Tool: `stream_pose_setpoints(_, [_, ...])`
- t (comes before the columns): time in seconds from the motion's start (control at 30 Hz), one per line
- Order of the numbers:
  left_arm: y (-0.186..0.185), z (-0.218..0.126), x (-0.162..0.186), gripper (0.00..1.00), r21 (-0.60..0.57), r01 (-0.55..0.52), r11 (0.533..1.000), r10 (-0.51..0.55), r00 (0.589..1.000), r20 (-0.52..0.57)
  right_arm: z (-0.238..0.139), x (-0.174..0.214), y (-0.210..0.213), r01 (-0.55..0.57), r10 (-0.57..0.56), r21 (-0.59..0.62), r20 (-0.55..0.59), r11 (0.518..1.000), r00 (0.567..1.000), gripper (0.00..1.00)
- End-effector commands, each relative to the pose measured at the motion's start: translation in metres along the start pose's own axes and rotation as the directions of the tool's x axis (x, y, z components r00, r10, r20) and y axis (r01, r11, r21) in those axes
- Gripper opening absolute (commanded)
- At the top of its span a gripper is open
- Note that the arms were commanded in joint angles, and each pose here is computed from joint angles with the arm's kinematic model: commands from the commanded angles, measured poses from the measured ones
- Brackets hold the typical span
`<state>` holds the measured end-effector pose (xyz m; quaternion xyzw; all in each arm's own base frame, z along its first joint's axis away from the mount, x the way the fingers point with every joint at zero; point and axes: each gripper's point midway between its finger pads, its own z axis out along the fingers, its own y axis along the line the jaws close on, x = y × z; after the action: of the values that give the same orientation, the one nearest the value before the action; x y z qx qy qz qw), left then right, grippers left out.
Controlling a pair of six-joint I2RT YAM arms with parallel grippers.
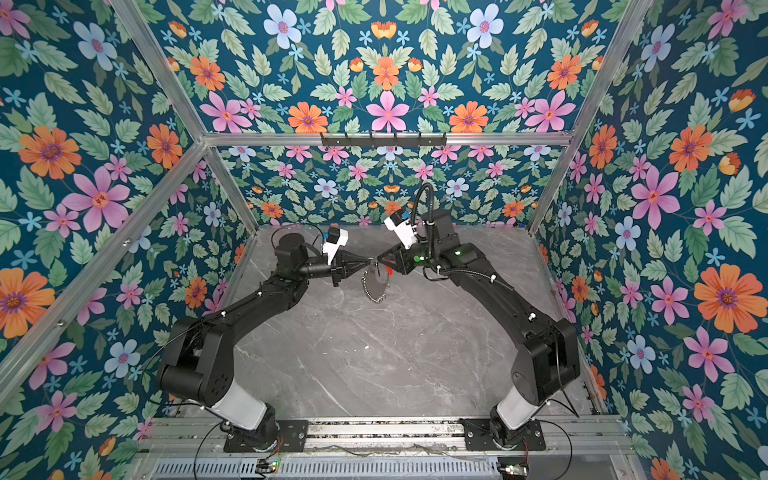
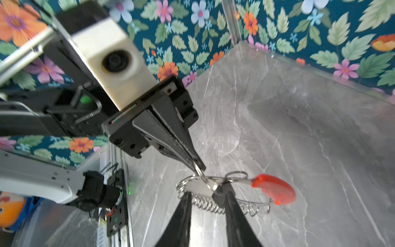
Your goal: Put the keys on the keyring
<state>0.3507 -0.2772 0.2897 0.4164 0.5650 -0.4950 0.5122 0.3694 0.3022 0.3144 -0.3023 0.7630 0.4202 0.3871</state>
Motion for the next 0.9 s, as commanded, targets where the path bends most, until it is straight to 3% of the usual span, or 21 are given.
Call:
stream_pose_setpoints(0.0, [-0.006, -0.004, -0.042, 0.0, -0.01, -0.055, 0.998, 0.056, 0.983, 0.173, -0.004, -0.029, 0.014, -0.067, 0.078, -0.106, 0.096, 0.992, 0.992, 0.29])
stream_pose_setpoints(0.37, [-0.007, -0.008, -0.056, 0.0, 0.015, -0.032, 0.999, 0.026, 0.96, 0.278, 0.013, -0.041, 0.012, -0.13, 0.148, -0.187, 0.083, 0.974, 0.986, 0.28])
stream_pose_setpoints(0.63, [-0.001, -0.008, -0.057, 0.0, -0.021, -0.016, 1.0, 0.022, 0.959, 0.284, 0.013, -0.06, -0.016, -0.32, 0.33, -0.091, 0.138, 0.943, 0.934, 0.26])
stream_pose_setpoints(0.87, [0.021, -0.008, -0.056, 0.0, -0.157, 0.011, 0.988, 0.039, 0.949, 0.313, 0.018, -0.057, -0.029, -0.411, 0.407, -0.001, 0.135, 0.912, 0.903, 0.26])
